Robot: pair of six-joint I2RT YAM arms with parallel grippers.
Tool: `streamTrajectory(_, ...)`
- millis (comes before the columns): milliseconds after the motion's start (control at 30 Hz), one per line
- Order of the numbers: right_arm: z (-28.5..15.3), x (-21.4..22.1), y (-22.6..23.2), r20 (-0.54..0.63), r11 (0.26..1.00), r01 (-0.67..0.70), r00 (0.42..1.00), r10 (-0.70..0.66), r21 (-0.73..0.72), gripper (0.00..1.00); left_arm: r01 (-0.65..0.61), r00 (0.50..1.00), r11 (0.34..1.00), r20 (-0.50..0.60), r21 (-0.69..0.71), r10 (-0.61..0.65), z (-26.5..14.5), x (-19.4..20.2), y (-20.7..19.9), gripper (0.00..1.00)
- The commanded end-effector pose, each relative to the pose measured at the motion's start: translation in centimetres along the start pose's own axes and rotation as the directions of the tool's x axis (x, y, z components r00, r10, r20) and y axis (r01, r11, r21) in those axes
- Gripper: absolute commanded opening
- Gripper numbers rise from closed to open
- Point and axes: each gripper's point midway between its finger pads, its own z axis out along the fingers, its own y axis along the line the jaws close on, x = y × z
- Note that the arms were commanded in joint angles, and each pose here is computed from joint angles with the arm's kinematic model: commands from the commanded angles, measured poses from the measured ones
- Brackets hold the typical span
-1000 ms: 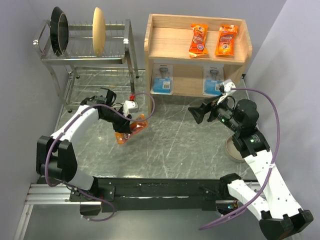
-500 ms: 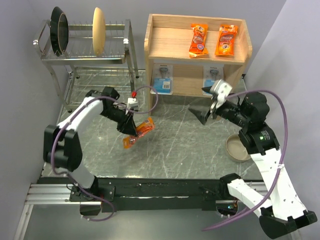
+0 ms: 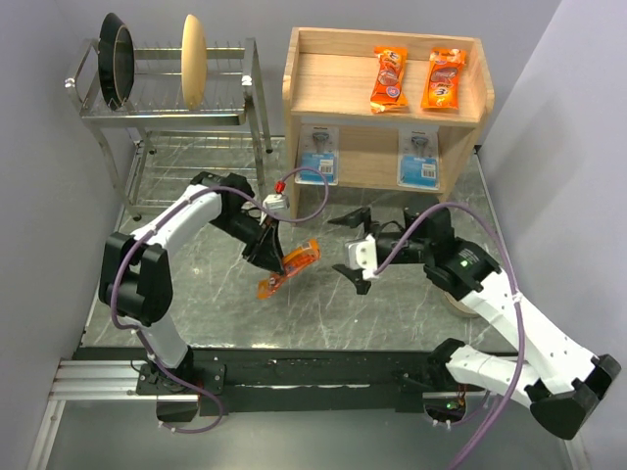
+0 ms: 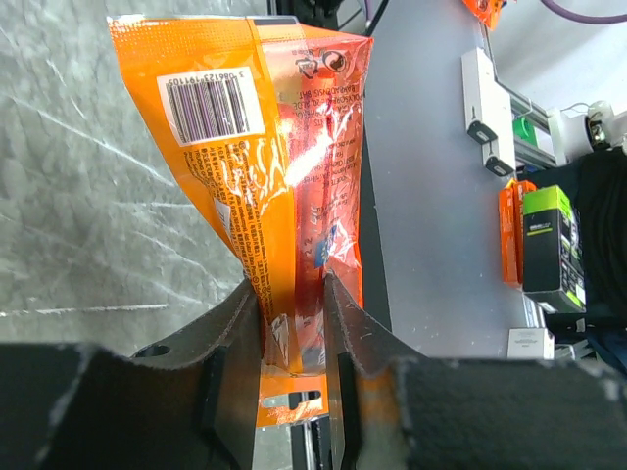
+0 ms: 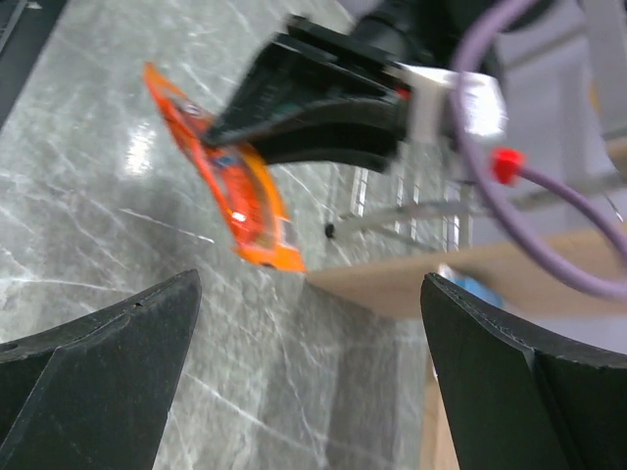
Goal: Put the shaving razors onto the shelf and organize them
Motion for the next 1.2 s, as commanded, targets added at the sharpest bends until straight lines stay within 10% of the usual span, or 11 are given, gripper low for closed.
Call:
streamTrajectory(0,1.7,-0.6,1.0,0.065,0.994,0.087,0.994,-0.083,-0.06,1.0,-0.06,0.997,0.998,0.058,0.035,0.058,-0.2,-2.4,-1.9,0.24)
streamTrajectory(400,5.7,0.0,3.3,0.145,0.961,0.101,0.987,-0.065,-0.259,0.99,-0.134,0.991,0.99,0.034,0.051,0.133,0.6,-3.5,-3.7,0.25)
streamTrajectory(933,8.3,1.1,2.8,0.13,0.962,0.151,0.984,-0.123,-0.227,0.43,-0.202,0.979,0.978,0.047,0.043,0.2,0.3,-5.1,-4.8,0.27)
streamTrajectory(1067,8.5,1.3,1.8,0.106,0.965,0.197,0.978,-0.181,-0.171,0.02,-0.231,0.973,0.973,0.035,0.027,0.23,0.1,-5.4,-4.6,0.57)
streamTrajectory(1167,8.1,1.6,1.4,0.077,0.965,0.191,0.981,-0.18,-0.18,0.0,-0.212,0.977,0.976,0.008,-0.041,0.213,-0.5,-5.9,-4.4,0.99)
